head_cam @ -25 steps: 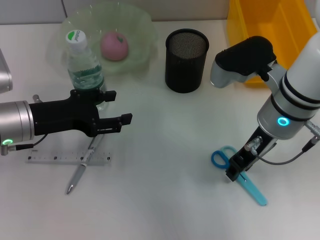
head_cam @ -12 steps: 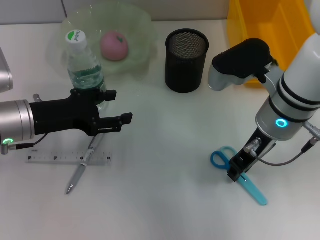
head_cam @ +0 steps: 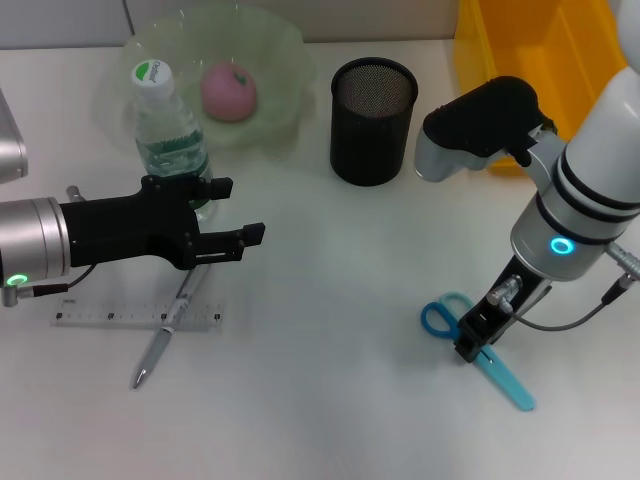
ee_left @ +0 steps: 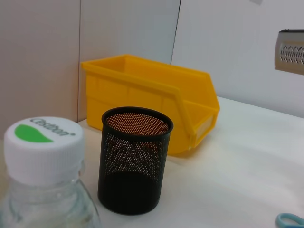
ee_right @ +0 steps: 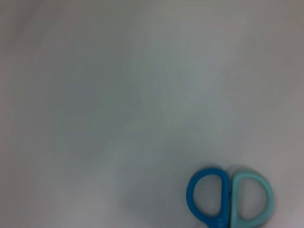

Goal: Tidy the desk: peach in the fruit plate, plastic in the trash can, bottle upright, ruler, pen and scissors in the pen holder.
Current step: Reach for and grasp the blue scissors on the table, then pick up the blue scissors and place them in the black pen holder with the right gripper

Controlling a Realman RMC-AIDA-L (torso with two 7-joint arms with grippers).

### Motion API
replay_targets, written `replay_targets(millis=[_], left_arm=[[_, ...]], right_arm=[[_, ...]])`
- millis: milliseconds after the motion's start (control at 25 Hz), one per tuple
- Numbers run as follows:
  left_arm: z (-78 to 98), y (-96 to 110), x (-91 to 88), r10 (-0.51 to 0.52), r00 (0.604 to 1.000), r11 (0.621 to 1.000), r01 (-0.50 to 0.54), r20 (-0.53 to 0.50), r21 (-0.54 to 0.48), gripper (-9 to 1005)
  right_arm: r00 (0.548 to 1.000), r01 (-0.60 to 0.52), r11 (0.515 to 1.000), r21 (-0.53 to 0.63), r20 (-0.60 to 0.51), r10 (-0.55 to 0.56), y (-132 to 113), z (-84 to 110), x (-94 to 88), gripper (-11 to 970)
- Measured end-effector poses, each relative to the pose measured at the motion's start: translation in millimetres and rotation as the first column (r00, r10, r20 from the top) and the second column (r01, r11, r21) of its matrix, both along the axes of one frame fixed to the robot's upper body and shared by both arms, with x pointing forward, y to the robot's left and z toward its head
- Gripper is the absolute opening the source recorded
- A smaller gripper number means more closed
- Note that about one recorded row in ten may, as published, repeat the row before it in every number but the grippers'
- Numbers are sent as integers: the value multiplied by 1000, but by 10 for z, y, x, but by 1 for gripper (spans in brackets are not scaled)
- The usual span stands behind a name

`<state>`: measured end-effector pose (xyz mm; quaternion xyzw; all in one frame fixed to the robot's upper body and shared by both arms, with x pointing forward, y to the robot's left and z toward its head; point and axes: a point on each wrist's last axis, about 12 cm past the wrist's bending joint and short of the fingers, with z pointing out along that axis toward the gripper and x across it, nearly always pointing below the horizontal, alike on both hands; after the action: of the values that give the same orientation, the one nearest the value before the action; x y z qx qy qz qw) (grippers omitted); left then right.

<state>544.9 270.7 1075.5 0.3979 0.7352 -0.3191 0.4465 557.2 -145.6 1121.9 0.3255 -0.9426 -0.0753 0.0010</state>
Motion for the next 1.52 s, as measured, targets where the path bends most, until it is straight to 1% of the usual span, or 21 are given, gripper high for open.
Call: replay_targets(millis=[200, 560, 720, 840, 960, 1120, 1160, 1200, 1320, 1360, 1400, 1520], left_arm=[[0, -1, 2, 1, 1000, 1000, -1, 0, 0, 774], [3, -3, 6, 0, 1000, 1000, 0, 4, 0, 774], [8, -4, 8, 0, 1000, 1000, 0, 14, -4, 774], [4, -1, 0, 4, 1000, 1000, -4, 20, -13, 774], [11, 10, -1, 14, 1000, 1000, -13, 24, -26, 774], [23, 24, 1, 26, 999, 999, -25, 29, -40, 774], [27, 31, 2, 31, 999, 999, -30, 30, -44, 774], [31, 40, 4, 38, 999, 998, -36, 32, -49, 774], [41, 65, 10, 52, 998, 997, -50, 36, -56, 774], [45, 74, 12, 57, 998, 997, -54, 37, -59, 774], [45, 74, 12, 57, 998, 997, -54, 37, -59, 774], [46, 79, 12, 59, 998, 997, -57, 37, -60, 774]], right_arm=[[1000, -13, 1000, -11, 0, 13, 26, -2, 7, 368], [999, -36, 999, -19, 2, 36, 68, -2, -6, 223], [999, -39, 999, -15, 9, 39, 77, 12, -3, 217], [999, -41, 999, 0, 33, 41, 82, 50, -3, 216], [996, -41, 999, 28, 76, 39, 70, 132, -5, 217], [993, -38, 998, 55, 114, 32, 46, 172, -11, 217], [989, -24, 996, 86, 149, 11, 7, 208, -2, 217], [989, -24, 996, 86, 149, 11, 7, 208, -2, 217], [979, 6, 990, 138, 203, -34, -77, 274, 26, 217], [968, 25, 984, 179, 241, -68, -145, 312, 42, 218], [968, 25, 984, 179, 241, -68, -145, 312, 42, 218], [949, 29, 969, 246, 296, -103, -220, 347, 50, 218]])
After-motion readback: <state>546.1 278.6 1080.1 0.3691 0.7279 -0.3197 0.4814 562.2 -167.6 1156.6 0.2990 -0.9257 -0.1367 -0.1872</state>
